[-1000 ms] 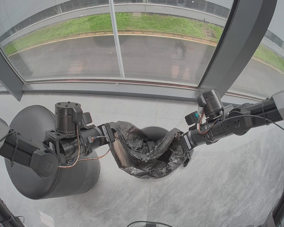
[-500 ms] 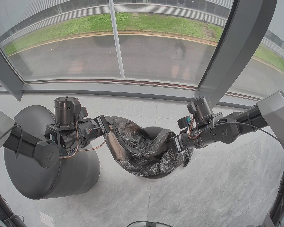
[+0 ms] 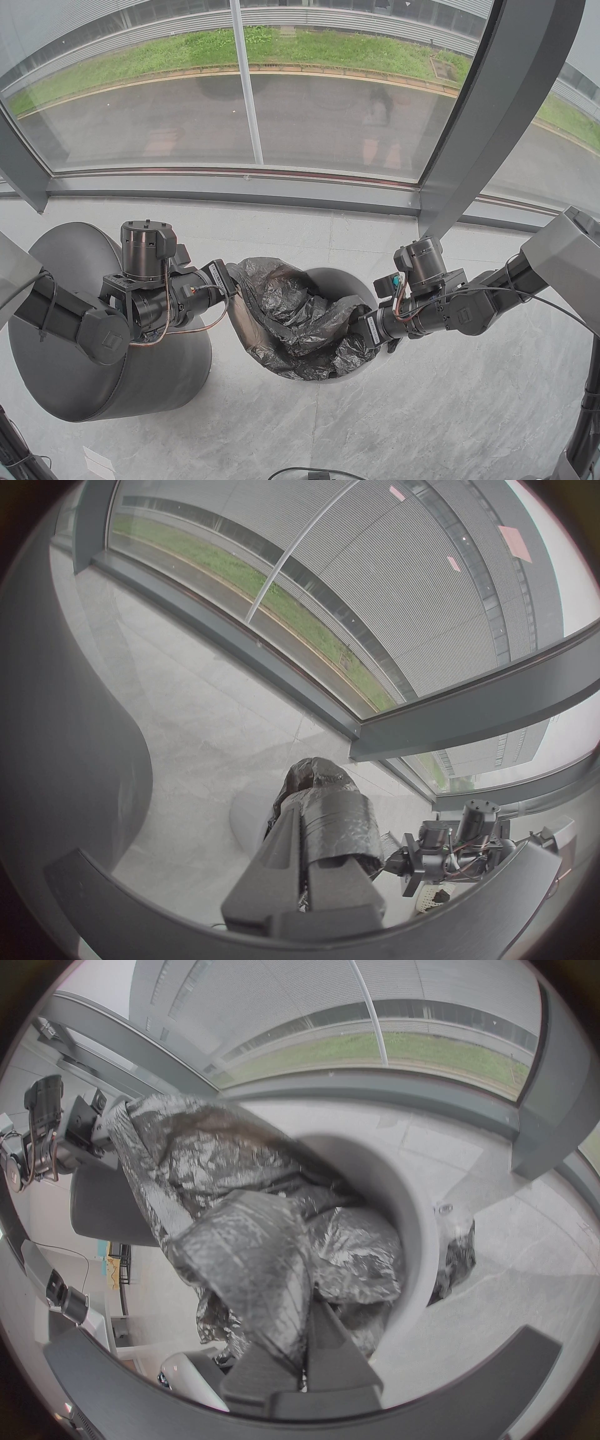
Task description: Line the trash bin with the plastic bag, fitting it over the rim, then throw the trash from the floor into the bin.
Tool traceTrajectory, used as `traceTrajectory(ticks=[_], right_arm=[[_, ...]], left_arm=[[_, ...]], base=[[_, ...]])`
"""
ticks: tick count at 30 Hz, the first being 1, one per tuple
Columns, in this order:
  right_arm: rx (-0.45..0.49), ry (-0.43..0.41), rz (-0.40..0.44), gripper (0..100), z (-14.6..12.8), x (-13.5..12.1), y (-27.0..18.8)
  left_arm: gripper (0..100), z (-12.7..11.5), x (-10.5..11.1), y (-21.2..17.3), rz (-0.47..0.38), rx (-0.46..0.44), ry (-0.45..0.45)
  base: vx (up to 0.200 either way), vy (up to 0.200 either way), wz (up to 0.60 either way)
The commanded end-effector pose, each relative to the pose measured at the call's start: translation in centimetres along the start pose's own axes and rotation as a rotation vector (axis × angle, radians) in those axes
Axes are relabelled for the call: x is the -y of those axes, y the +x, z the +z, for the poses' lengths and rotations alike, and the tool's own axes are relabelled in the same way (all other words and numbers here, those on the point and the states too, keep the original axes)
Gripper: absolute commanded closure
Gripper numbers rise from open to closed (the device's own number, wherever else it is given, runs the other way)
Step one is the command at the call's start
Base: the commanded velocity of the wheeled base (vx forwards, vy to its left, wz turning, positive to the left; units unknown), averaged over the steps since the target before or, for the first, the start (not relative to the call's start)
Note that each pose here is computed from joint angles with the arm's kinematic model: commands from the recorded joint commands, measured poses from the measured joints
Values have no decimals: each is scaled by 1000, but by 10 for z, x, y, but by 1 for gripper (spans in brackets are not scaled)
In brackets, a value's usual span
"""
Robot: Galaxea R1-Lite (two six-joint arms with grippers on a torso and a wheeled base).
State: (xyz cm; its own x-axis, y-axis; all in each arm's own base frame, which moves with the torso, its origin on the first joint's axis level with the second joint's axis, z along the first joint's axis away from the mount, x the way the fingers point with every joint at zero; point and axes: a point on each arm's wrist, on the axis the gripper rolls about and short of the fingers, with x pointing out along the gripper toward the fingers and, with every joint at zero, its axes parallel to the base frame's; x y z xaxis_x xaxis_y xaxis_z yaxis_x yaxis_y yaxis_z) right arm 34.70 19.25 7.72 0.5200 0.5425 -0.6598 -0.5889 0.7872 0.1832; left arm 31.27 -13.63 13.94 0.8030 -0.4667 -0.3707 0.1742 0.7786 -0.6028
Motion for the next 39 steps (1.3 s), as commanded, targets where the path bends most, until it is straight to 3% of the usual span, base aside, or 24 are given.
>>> traceTrajectory(ticks=[1,12,22,39], right_arm=[[-46,12,-4,100,-20,1,-5],[1,26,-25,100,-33,7,-34],[-45,24,-42,100,-49,15,-44],[-85,25,-49,100,-62,17,-39]], left_arm=[[100,-11,-4,0,4,-47,-19],[100,-24,4,1,-14,-88,-7],[100,-46,4,8,-3,-158,6],[100,-51,0,9,10,-177,2]], base=[[0,0,0],[0,0,0],[0,0,0],[0,0,0]])
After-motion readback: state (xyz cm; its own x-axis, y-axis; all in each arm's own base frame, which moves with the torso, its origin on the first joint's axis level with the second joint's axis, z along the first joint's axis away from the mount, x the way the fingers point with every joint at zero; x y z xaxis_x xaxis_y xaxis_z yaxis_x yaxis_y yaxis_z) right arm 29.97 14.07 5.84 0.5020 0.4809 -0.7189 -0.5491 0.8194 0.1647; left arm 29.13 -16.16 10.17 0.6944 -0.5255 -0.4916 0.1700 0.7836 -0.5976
